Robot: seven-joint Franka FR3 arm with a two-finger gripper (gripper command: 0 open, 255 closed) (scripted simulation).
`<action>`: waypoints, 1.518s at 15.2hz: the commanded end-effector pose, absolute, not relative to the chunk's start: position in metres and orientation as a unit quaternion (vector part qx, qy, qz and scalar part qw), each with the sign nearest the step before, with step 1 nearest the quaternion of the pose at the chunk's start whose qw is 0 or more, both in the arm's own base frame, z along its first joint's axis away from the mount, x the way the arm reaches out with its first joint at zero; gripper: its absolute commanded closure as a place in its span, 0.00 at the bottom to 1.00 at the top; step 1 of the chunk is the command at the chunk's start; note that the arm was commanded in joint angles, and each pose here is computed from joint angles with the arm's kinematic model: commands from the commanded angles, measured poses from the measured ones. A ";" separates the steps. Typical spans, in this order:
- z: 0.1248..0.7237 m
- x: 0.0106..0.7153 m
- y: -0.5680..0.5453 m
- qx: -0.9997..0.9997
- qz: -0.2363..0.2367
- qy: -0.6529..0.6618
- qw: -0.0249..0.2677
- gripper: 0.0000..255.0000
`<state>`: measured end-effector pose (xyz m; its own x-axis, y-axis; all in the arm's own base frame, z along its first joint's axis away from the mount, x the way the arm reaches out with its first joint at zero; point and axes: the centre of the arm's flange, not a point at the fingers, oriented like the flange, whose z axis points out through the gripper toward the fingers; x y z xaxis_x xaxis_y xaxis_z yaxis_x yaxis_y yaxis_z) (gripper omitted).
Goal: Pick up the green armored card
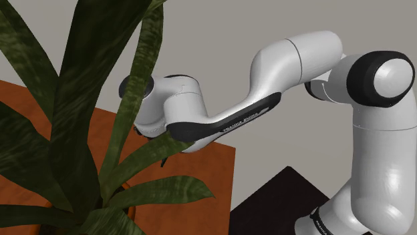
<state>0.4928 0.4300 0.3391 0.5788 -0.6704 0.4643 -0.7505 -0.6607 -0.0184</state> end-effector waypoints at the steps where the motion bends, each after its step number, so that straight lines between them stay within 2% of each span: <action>1: 0.331 0.493 0.430 0.884 0.222 -0.402 0.090 0.00; 2: 0.331 0.493 0.430 0.884 0.222 -0.402 0.090 0.00; 3: 0.330 0.492 0.430 0.884 0.222 -0.402 0.090 1.00; 12: 0.331 0.493 0.430 0.884 0.222 -0.402 0.090 1.00; 23: 0.389 0.493 0.430 0.884 0.222 -0.402 0.090 1.00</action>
<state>0.4927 0.4292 0.3844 0.5785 -0.6705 0.4645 -0.7505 -0.6606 -0.0188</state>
